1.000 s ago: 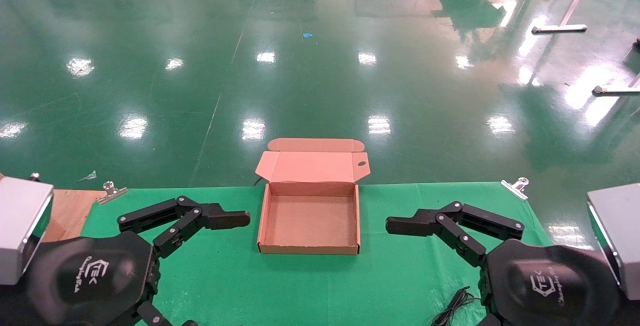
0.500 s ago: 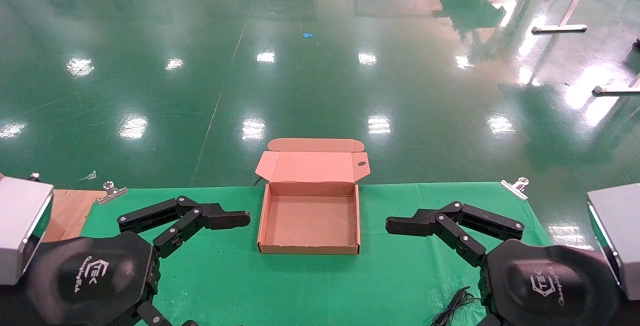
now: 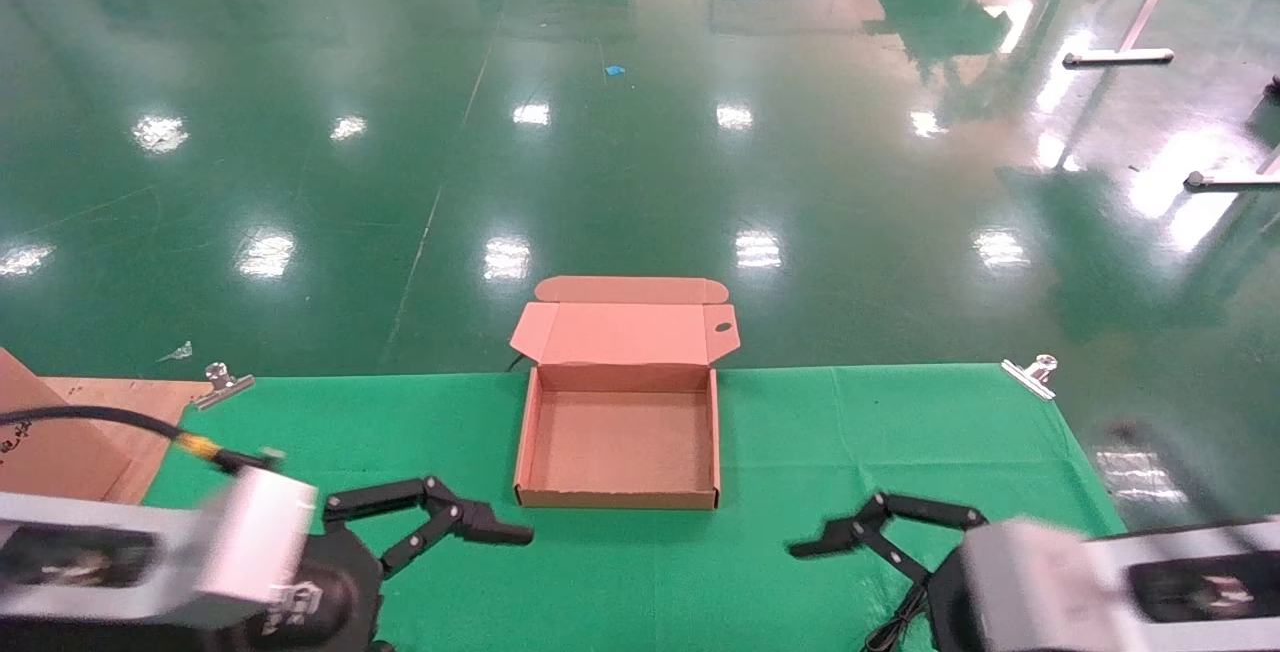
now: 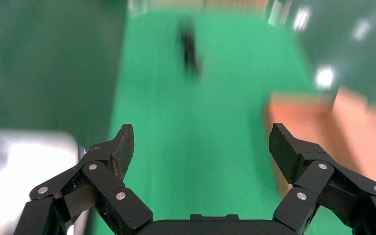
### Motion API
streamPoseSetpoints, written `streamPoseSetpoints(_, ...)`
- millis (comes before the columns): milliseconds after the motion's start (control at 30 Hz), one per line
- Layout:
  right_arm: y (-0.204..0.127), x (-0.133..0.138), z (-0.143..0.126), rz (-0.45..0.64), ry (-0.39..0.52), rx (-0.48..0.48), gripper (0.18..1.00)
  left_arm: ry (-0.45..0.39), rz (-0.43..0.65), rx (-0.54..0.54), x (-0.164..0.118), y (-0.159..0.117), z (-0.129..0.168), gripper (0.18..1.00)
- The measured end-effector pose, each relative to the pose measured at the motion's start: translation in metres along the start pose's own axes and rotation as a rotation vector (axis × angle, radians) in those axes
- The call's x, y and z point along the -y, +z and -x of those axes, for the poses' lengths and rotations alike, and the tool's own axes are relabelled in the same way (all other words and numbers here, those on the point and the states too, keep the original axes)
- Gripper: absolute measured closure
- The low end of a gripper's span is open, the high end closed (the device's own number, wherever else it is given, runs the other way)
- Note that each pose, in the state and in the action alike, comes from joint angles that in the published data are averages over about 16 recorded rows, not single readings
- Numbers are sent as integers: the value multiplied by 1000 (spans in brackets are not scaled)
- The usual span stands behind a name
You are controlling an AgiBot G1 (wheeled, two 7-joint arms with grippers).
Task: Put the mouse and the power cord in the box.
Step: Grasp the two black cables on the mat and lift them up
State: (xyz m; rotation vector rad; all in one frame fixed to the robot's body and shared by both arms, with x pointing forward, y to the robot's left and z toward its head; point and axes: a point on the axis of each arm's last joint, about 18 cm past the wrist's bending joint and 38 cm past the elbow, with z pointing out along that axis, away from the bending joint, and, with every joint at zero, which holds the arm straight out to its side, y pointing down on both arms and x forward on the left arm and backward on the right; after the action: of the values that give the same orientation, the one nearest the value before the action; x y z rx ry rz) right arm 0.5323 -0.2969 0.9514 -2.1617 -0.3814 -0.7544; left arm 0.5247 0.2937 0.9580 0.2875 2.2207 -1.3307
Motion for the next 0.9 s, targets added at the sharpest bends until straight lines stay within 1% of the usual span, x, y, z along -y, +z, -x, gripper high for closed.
streamPoseSetpoints(200, 18, -37, -22, 330, -167, 90, 178, 28, 299, -21, -48, 5, 21, 184)
streamPoseSetpoints(300, 25, -56, -34, 456, -240, 129, 178, 40, 439, -21, -72, 1, 34, 184)
streamPoseSetpoints(400, 31, -76, -44, 552, -298, 159, 178, 52, 570, -19, -97, -5, 46, 184)
streamPoseSetpoints(500, 39, -95, -52, 608, -329, 179, 178, 58, 672, -18, -119, -10, 56, 184)
streamPoseSetpoints(633, 52, -120, -58, 638, -347, 191, 178, 60, 765, -23, -144, -13, 65, 184)
streamPoseSetpoints(767, 68, -140, -59, 637, -344, 189, 178, 60, 820, -39, -164, -10, 68, 184)
streamPoseSetpoints(900, 82, -153, -60, 631, -340, 181, 178, 54, 846, -52, -181, -6, 67, 184)
